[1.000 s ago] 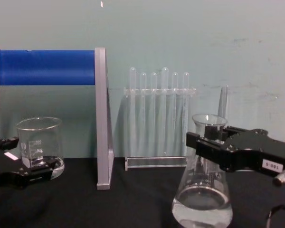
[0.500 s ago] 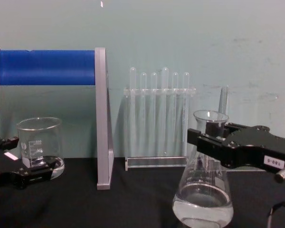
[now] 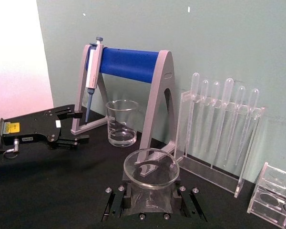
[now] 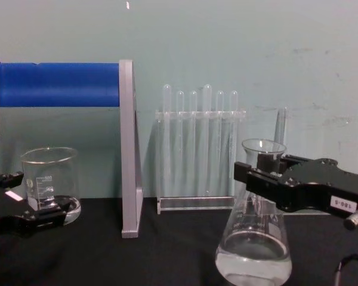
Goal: Grasp the erlenmeyer flask with one hand, shake it three times, then place it back.
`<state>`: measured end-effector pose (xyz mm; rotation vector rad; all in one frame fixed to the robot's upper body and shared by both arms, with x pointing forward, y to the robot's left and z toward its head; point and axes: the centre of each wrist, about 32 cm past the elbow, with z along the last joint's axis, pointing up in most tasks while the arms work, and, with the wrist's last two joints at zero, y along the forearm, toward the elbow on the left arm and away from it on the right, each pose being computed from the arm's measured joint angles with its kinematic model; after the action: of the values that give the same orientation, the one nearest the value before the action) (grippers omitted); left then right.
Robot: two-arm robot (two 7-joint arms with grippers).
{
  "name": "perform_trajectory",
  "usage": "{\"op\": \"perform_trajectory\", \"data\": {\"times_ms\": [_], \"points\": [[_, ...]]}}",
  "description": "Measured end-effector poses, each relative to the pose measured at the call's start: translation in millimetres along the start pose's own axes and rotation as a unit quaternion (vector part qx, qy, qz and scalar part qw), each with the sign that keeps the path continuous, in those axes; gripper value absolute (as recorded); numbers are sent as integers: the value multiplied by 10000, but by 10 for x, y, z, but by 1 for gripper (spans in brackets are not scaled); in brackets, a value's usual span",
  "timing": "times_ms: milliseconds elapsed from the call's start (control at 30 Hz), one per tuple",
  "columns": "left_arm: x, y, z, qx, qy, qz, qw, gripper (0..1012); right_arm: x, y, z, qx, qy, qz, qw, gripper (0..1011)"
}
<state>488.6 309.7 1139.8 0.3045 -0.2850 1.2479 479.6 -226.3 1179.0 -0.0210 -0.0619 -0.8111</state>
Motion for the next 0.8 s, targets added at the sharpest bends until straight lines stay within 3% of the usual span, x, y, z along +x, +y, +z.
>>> {"op": "perform_trajectory", "data": {"times_ms": [300,533,800], "points": [[0,0,0,0,0,0,10000,1001,-53,18,-20,-18,-10,24,10000,449],[0,0,0,0,0,0,10000,1001,-241,78,-38,-25,-73,189,9998,449],[0,0,0,0,0,0,10000,1001,-529,130,-62,-88,-83,707,9974,449]]}}
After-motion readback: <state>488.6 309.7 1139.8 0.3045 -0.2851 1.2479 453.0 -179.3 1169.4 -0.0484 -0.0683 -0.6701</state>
